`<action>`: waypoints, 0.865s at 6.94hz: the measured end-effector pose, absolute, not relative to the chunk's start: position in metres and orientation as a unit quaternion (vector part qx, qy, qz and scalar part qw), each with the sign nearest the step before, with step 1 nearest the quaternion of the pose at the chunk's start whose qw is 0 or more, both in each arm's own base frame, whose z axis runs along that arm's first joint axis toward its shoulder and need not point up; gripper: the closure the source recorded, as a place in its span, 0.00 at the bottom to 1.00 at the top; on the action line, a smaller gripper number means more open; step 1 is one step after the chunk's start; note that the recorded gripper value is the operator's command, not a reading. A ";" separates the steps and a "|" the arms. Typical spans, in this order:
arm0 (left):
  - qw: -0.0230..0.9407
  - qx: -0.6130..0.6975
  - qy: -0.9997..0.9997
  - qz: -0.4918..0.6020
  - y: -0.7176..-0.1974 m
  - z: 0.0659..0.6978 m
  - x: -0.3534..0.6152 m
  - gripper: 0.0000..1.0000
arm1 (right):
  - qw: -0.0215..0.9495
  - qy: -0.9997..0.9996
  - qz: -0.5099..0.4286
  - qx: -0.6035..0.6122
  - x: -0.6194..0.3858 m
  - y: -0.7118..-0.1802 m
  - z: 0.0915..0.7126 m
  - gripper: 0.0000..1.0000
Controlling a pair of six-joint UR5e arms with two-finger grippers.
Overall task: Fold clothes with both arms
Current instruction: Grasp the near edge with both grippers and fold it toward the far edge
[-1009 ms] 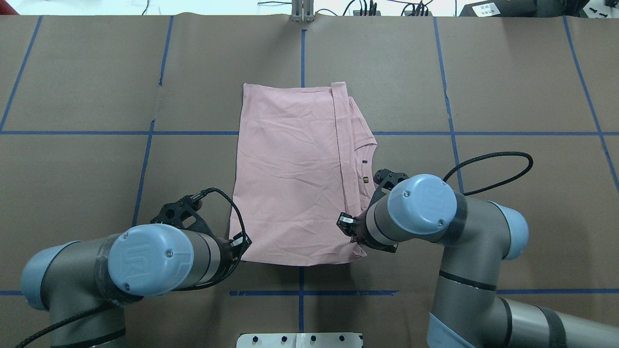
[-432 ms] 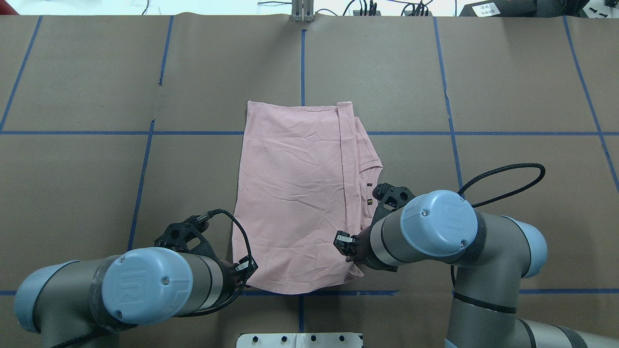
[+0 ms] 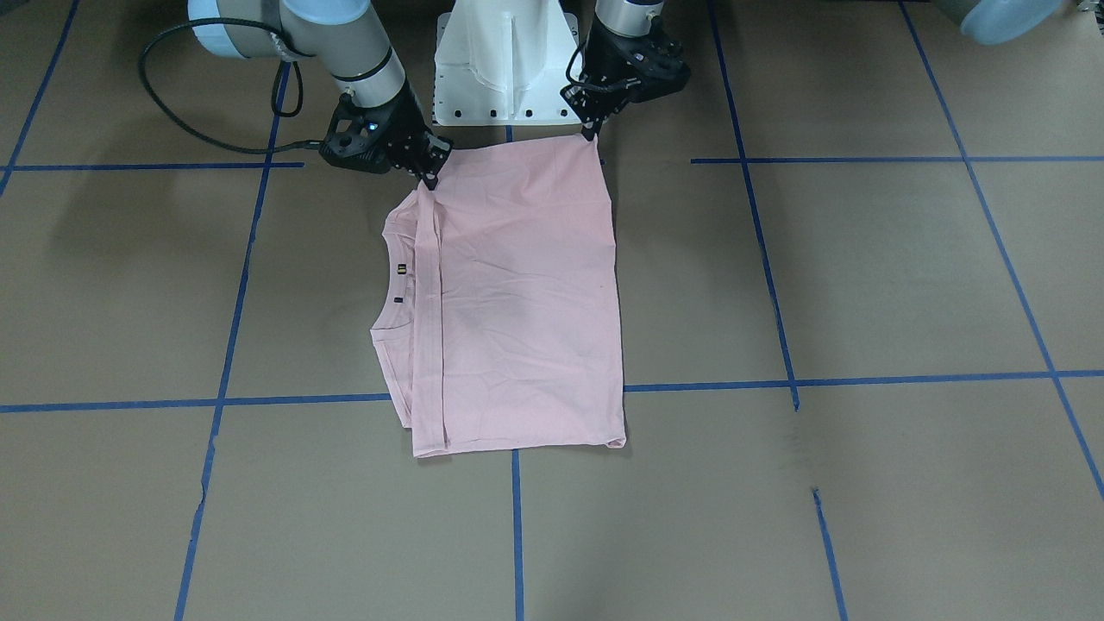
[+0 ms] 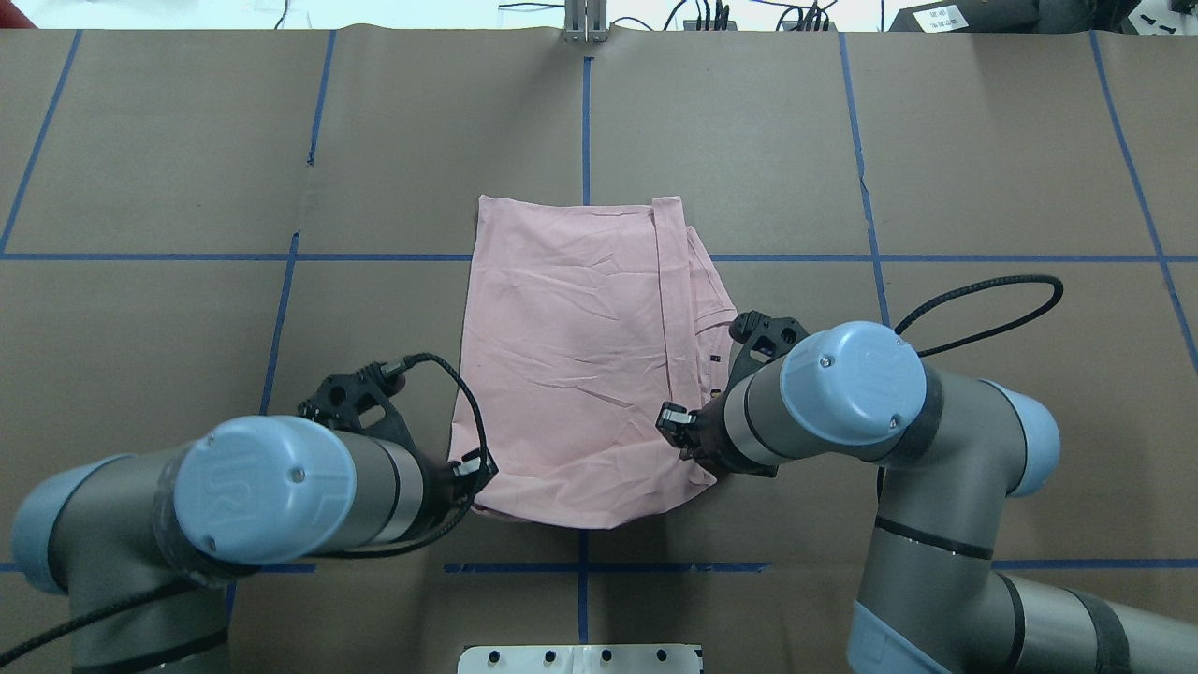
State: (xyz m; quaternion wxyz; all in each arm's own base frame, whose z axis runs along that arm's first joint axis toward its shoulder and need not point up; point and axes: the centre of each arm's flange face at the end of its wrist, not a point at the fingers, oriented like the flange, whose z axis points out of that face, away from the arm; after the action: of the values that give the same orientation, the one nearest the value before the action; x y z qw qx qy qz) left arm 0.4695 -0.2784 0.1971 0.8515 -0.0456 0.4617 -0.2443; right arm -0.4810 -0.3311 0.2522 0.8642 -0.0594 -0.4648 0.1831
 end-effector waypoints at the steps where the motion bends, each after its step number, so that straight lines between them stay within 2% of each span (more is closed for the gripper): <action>1: 0.847 -0.031 0.465 -0.255 -0.304 0.198 0.469 1.00 | 0.863 -0.464 0.195 -0.052 -0.477 -0.351 0.252 1.00; 6: 0.825 -0.004 0.480 -0.297 -0.382 0.212 0.478 1.00 | 0.854 -0.461 0.241 -0.031 -0.499 -0.445 0.270 1.00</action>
State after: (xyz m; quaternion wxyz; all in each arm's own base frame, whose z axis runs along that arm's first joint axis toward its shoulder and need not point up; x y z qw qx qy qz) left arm 0.4776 -0.3822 0.2119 0.8254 -0.0038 0.4800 -0.2970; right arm -0.4993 -0.4446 0.2696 0.8536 -0.0313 -0.4605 0.2413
